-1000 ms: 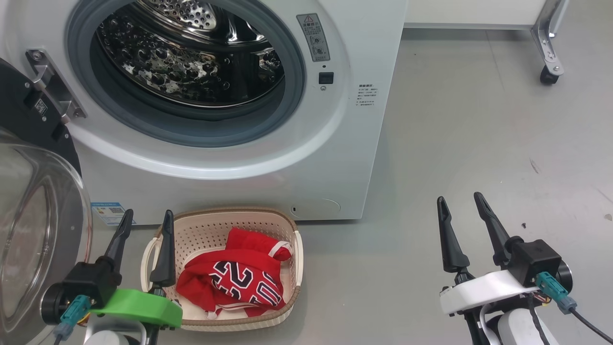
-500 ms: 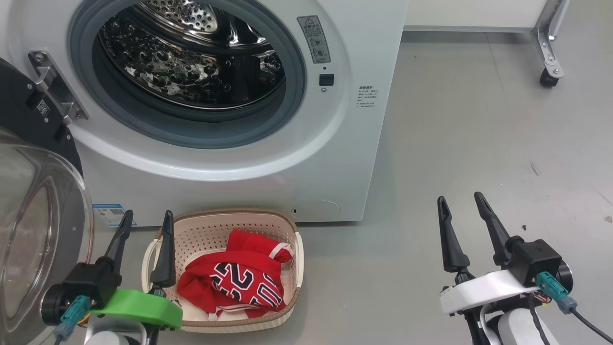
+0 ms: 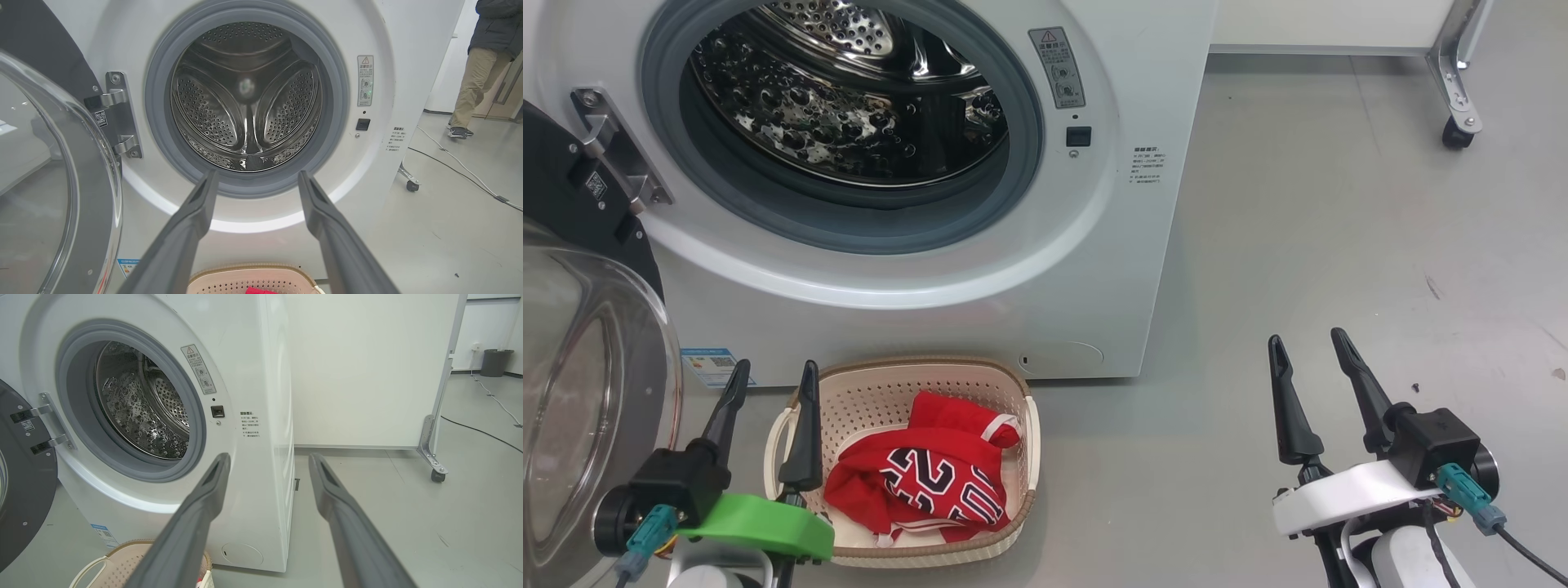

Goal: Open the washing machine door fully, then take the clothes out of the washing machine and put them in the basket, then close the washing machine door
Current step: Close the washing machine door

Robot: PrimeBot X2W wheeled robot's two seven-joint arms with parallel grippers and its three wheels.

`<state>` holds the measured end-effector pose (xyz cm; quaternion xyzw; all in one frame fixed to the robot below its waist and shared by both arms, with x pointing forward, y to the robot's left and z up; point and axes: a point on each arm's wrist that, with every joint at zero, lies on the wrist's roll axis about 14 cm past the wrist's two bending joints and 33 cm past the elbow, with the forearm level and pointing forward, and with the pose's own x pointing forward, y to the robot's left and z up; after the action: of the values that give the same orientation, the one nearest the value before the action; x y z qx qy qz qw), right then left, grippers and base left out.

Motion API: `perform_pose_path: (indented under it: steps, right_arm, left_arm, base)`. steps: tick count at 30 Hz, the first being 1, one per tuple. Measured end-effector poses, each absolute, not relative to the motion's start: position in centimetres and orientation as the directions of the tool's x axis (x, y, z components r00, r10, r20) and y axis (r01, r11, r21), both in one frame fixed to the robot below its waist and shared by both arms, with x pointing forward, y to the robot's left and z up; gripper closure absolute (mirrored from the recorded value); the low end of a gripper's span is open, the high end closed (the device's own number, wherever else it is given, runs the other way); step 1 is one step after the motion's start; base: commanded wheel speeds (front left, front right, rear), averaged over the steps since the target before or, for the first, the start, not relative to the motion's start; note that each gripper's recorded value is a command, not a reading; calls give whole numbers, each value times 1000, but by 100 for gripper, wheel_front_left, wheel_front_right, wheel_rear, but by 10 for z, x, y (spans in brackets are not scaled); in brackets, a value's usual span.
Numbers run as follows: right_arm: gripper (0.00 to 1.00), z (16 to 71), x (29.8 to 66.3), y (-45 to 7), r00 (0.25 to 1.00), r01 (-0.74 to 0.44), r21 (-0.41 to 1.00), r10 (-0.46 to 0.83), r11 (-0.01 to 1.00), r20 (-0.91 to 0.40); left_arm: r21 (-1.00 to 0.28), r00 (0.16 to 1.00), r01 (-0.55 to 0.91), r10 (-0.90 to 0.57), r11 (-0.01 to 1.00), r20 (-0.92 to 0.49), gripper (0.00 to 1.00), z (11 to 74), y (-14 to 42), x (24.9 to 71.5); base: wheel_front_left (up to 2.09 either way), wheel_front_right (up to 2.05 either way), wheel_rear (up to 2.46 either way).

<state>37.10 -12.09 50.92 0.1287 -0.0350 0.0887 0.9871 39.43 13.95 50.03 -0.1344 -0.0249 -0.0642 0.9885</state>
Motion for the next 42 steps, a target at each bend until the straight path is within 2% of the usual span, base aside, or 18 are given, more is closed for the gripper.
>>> perform_pose_path:
  steps: [15, 42]
  right_arm:
    - [0, 510, 371, -121, 982, -185, 249, 166, 951, 95]
    - [0, 511, 370, -120, 981, -188, 249, 168, 950, 98]
  left_arm:
    - [-263, 991, 132, -118, 956, 67, 0, 501, 140, 394]
    - [-262, 990, 133, -116, 956, 78, 0, 505, 140, 393]
  base:
    - [-59, 59, 0]
    - [-104, 104, 0]
